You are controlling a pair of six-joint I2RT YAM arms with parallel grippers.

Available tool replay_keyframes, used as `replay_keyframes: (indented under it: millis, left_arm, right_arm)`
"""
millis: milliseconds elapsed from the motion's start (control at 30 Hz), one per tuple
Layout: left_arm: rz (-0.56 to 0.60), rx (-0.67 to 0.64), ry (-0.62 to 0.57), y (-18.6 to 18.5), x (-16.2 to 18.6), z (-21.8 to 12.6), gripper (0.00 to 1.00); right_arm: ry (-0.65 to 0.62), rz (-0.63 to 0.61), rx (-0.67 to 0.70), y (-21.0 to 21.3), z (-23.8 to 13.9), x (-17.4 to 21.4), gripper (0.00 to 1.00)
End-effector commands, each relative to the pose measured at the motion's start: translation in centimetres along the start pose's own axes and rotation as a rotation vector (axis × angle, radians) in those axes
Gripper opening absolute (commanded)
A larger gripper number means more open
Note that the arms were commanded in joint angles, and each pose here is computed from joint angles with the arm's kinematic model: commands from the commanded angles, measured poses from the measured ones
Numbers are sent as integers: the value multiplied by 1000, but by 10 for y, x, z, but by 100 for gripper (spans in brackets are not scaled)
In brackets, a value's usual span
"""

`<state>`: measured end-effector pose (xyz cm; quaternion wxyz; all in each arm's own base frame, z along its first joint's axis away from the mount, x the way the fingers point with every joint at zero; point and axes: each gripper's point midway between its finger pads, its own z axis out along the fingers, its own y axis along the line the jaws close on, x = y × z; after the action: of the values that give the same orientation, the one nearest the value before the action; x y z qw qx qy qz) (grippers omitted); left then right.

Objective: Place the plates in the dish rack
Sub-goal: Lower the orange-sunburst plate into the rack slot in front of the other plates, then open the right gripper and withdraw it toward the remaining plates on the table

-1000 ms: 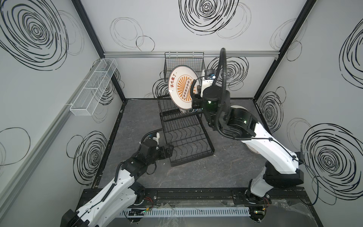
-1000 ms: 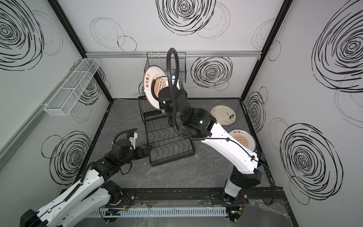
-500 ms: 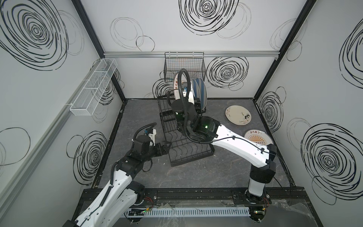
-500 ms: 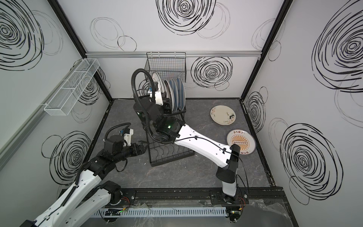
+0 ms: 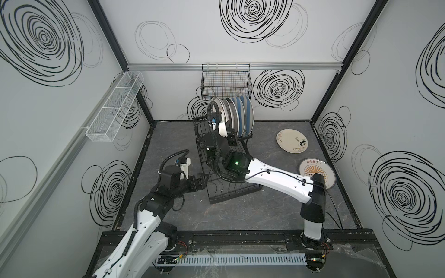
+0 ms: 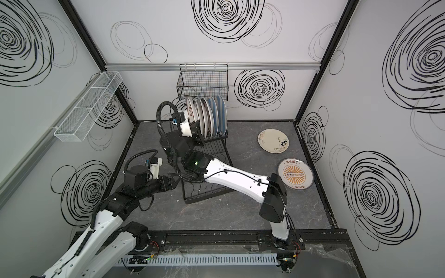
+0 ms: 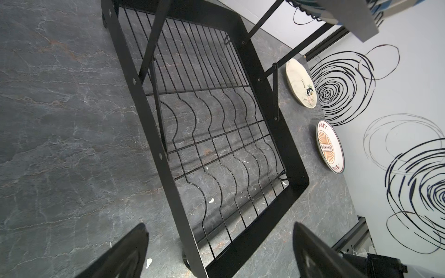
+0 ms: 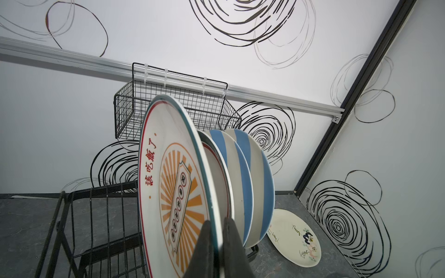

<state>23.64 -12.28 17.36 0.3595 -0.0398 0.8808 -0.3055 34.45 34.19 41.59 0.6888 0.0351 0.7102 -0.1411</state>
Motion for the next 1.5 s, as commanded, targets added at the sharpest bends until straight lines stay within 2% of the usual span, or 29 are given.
replay_keyframes:
  millis: [0,533,1000,1033,1167,1467]
  left_arm:
    - [32,30,-42,-10,-14,-8,96]
    - [37,32,-48,-10,-16,-10,96]
    - [42,41,-46,-11,-15,-10,96]
    - [43,40,-48,-11,-15,-11,96]
    - [39,35,-49,-10,-16,-11,96]
    - [40,10,-61,-8,-21,-15,96]
  right_arm:
    - [-1,62,16,-5,9,-5,0]
    - [21,4,36,18,25,15,0]
    - [74,-5,23,30,56,43,0]
    - [77,-7,10,33,56,44,2]
    - [85,-3,-30,40,57,37,30]
    - [75,23,-98,37,43,2,51]
